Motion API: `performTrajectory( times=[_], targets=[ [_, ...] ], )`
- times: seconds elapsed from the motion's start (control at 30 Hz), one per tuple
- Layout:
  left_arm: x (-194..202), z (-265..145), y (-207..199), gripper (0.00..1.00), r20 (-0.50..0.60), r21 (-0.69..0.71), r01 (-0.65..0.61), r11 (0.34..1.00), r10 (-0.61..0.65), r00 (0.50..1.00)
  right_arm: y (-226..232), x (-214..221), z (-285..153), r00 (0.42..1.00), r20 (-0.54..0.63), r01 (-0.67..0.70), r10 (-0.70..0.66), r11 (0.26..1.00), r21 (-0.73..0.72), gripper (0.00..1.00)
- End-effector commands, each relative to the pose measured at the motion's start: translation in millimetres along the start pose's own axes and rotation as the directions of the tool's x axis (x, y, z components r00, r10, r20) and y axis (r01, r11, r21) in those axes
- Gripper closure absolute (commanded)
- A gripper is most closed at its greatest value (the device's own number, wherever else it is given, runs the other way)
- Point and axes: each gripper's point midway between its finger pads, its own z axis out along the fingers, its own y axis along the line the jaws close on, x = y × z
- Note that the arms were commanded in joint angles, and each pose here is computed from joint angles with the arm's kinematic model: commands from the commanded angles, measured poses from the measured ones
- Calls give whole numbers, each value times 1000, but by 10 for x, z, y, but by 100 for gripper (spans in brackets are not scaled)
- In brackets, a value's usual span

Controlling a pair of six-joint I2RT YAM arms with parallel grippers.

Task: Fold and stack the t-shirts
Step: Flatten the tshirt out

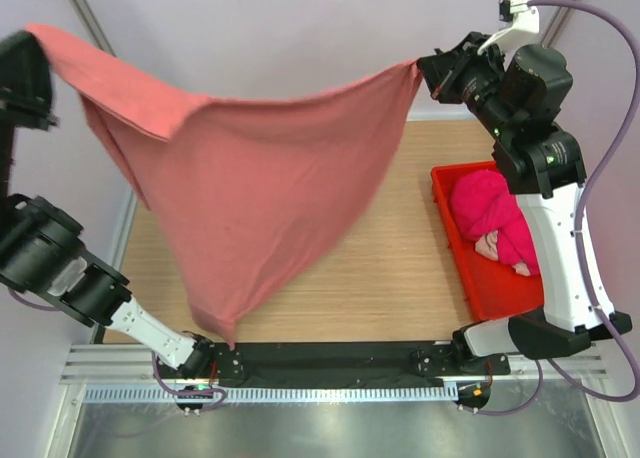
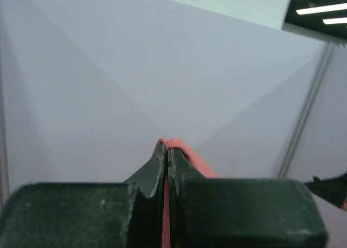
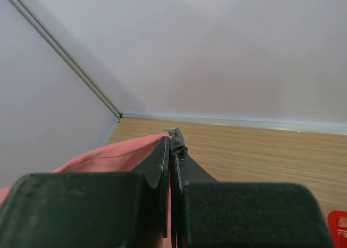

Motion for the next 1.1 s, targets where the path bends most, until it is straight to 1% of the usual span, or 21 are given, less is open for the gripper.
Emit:
performTrajectory(
  times=[0.0,0.1,0.13,0.17,0.27,0.3,0.33,0.37,0.4,0.47,0.53,0.57,0.63,0.67,0.73,0.77,0.9,0.93,0.97,1.0,1.07],
  targets=[
    [715,428,755,99,-124,-48,5,999,-11,992,109,-524,-56,985,164,63,-60,998,-12,99],
    [634,393,874,99,-91,-119,-44,992,33,995,75,-466,65,987,145,70,-68,998,-6,99],
    [569,349,831,100,-81,-128,-53,990,43,996,76,-455,94,988,142,67,-65,998,-9,99],
    [594,336,897,100,-96,-163,-38,986,23,995,66,-434,150,989,134,69,-67,998,-9,99],
    [428,186,863,100,-81,-232,-82,969,65,995,115,-458,186,989,136,59,-55,998,-29,99],
    [403,153,890,99,-85,-259,-70,963,49,995,108,-426,242,991,127,51,-47,998,-30,99],
    [323,67,983,100,-82,-319,-81,944,58,995,130,-414,264,992,122,28,-23,999,-41,99],
    [246,-1,842,99,-78,-319,-90,944,69,995,156,-407,278,993,119,15,-9,998,-53,99],
    [266,-14,864,99,-95,-329,-84,941,56,994,163,-373,304,994,109,4,3,998,-61,99],
    [251,-85,709,99,-116,-320,-75,944,39,992,179,-255,370,996,74,-46,52,996,-77,99],
    [251,-115,662,99,-126,-328,-64,943,24,992,212,-157,382,995,42,-83,88,992,-90,99],
    [224,-141,638,100,-120,-343,-67,937,28,992,229,-49,389,989,2,-144,145,985,-93,99],
    [228,-173,551,99,-128,-344,-56,937,12,992,239,75,350,978,-47,-206,203,975,-81,99],
    [242,-185,523,100,-133,-347,-40,937,-7,991,244,273,340,962,-116,-258,249,964,-67,99],
    [300,-206,446,100,-155,-340,-2,940,-54,987,276,492,286,937,-196,-302,288,952,-48,99],
    [324,-213,375,99,-164,-326,18,945,-75,984,240,710,211,913,-273,-317,303,949,-6,99],
    [339,-292,-9,99,-186,-267,26,963,-78,979,265,1154,-128,852,-420,-315,312,947,66,99],
    [325,-336,-177,99,-187,-247,11,969,-59,981,291,1230,-211,837,-449,-314,311,947,70,99],
    [360,-365,-263,99,-204,-232,18,973,-67,977,263,1353,-353,811,-492,-309,317,946,99,99],
    [392,-393,-352,100,-218,-220,31,975,-80,973,262,1395,-443,801,-510,-305,314,947,105,99],
    [423,-478,-705,100,-227,-192,8,981,-52,973,249,1551,-616,767,-558,-299,316,946,124,99]
  ],
)
